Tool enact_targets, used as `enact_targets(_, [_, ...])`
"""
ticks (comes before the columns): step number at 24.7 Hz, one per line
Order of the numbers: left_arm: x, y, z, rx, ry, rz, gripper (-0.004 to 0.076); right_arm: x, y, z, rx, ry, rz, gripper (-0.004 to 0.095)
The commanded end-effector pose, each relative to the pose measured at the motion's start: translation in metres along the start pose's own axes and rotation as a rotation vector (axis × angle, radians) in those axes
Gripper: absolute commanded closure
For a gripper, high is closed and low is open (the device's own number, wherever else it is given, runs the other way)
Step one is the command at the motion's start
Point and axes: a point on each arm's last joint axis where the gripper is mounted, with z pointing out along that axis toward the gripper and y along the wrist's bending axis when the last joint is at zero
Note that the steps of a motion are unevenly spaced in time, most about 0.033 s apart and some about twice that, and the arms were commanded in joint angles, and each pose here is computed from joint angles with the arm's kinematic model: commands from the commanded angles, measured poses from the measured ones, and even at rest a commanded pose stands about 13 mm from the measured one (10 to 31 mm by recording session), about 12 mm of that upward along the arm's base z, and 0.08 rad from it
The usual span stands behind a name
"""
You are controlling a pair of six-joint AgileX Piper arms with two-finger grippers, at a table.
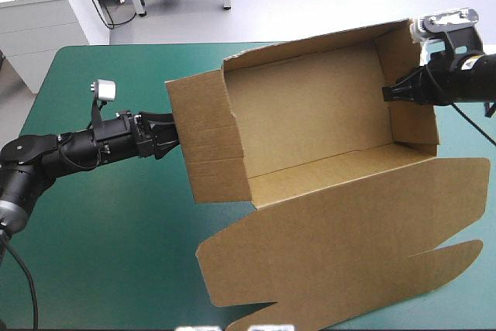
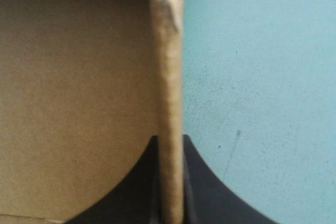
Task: Fold the box
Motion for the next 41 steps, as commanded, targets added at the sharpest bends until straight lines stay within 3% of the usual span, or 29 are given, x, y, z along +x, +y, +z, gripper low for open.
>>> enact_targets(1, [-0.014, -0.034, -0.006, 0.153, -0.047, 0.027, 0.0143, -0.016, 0.011, -0.012, 0.047, -0.155, 0.010, 0.0915])
enact_targets(9, [-0.015, -0.042, 0.000, 0.201, -0.044, 0.005, 0.0143, -0.029, 0.030, -0.004, 0.061, -0.256, 0.008, 0.0915])
enact_targets(21, [-0.026, -0.055, 0.005, 0.211, -0.052, 0.064, 0.0143, -0.033, 0.033, 0.004, 0.056, -0.278, 0.022, 0.0916])
enact_targets(25, [-0.034, -0.061, 0.013, 0.098, -0.006, 0.100, 0.0143, -0.034, 0.035, 0.004, 0.052, -0.285, 0.021, 0.0915])
enact_targets(31, [-0.051, -0.081, 0.040, -0.183, -0.005, 0.148, 0.0143, -0.037, 0.039, 0.004, 0.050, -0.319, 0.036, 0.0915])
enact_targets(34, [-0.054, -0.081, 0.055, -0.315, 0.074, 0.137, 0.0146, -0.037, 0.040, 0.008, 0.040, -0.310, 0.064, 0.0915])
enact_targets(41, [-0.066, -0.099, 0.088, -0.538, 0.133, 0.228, 0.0316, -0.043, 0.057, 0.033, -0.017, -0.310, 0.081, 0.0915])
